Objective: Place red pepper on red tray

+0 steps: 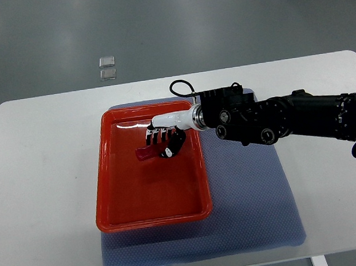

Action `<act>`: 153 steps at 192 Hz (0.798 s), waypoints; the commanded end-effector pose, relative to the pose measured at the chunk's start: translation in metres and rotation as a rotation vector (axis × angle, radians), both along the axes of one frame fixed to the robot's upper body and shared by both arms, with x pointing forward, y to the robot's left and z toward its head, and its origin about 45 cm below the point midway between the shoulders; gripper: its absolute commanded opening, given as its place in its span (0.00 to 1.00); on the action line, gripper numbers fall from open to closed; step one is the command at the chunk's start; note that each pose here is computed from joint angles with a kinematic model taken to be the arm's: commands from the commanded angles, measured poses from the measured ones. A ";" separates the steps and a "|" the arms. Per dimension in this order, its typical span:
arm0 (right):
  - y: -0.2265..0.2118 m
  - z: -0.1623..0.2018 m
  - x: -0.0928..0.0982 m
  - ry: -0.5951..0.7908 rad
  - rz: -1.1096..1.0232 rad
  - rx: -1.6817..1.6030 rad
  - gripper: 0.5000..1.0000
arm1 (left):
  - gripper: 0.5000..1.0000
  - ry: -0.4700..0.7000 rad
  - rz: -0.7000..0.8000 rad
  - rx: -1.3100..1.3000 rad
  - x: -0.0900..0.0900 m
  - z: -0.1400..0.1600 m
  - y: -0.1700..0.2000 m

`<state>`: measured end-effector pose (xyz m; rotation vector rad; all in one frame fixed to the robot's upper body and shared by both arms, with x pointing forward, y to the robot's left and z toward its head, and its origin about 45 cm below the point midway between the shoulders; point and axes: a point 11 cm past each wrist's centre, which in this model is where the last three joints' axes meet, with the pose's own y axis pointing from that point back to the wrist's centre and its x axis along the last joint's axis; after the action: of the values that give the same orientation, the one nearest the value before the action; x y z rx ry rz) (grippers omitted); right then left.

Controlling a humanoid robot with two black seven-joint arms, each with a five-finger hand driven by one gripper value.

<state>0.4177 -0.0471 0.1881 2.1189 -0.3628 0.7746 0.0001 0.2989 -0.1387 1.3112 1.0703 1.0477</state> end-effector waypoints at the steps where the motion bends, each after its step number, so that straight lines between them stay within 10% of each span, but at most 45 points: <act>1: 0.000 -0.001 -0.001 0.004 0.000 0.006 0.45 | 1.00 0.000 0.000 0.000 0.000 0.000 0.000; 103: 0.026 0.052 0.015 0.028 -0.099 0.309 0.58 | 1.00 0.000 0.002 0.000 0.000 0.000 0.000; 153: -0.059 0.089 0.060 0.151 -0.592 1.026 0.61 | 1.00 0.000 0.001 -0.002 0.000 0.000 -0.001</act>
<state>0.4669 -0.0703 0.2721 2.6047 -1.1438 0.3188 0.0003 0.2989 -0.1387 1.3098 1.0717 1.0497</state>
